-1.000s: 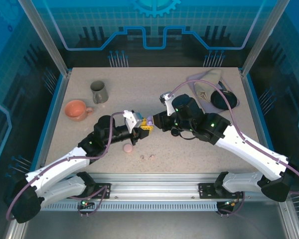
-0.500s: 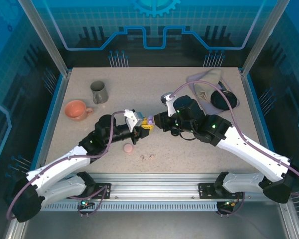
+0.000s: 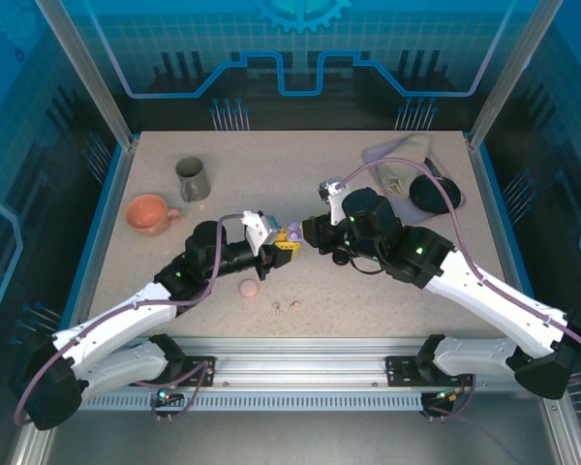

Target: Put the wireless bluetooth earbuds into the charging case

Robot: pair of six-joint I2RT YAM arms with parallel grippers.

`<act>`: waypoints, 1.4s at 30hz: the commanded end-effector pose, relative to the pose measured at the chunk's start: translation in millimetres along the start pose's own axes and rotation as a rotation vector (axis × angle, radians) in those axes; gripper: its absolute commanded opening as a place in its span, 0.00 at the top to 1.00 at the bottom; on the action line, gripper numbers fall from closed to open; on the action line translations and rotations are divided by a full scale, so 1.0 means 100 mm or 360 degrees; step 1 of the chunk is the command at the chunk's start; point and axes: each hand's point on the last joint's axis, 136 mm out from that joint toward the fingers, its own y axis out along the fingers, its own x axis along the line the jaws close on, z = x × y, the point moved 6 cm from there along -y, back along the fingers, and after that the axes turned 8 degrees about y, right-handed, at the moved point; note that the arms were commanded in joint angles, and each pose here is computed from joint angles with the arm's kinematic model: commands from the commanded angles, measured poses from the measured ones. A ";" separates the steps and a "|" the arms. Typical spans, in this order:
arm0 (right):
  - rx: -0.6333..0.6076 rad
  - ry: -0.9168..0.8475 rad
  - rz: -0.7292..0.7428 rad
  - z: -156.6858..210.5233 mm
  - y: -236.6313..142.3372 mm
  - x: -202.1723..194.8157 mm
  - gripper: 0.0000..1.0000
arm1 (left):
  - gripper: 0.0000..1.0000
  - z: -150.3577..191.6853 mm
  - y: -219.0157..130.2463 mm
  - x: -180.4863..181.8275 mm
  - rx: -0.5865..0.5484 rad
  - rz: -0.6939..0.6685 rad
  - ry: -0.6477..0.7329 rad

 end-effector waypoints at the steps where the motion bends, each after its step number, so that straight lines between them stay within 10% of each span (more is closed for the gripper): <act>1: -0.0075 0.0003 -0.0046 -0.05 -0.06 0.07 0.77 | 1.00 -0.18 0.00 -0.02 -0.0088 0.0036 0.0006; 42: 0.0160 0.0021 -0.0042 0.24 0.14 0.05 0.73 | 1.00 -0.22 -0.01 -0.01 -0.0108 0.0016 0.0000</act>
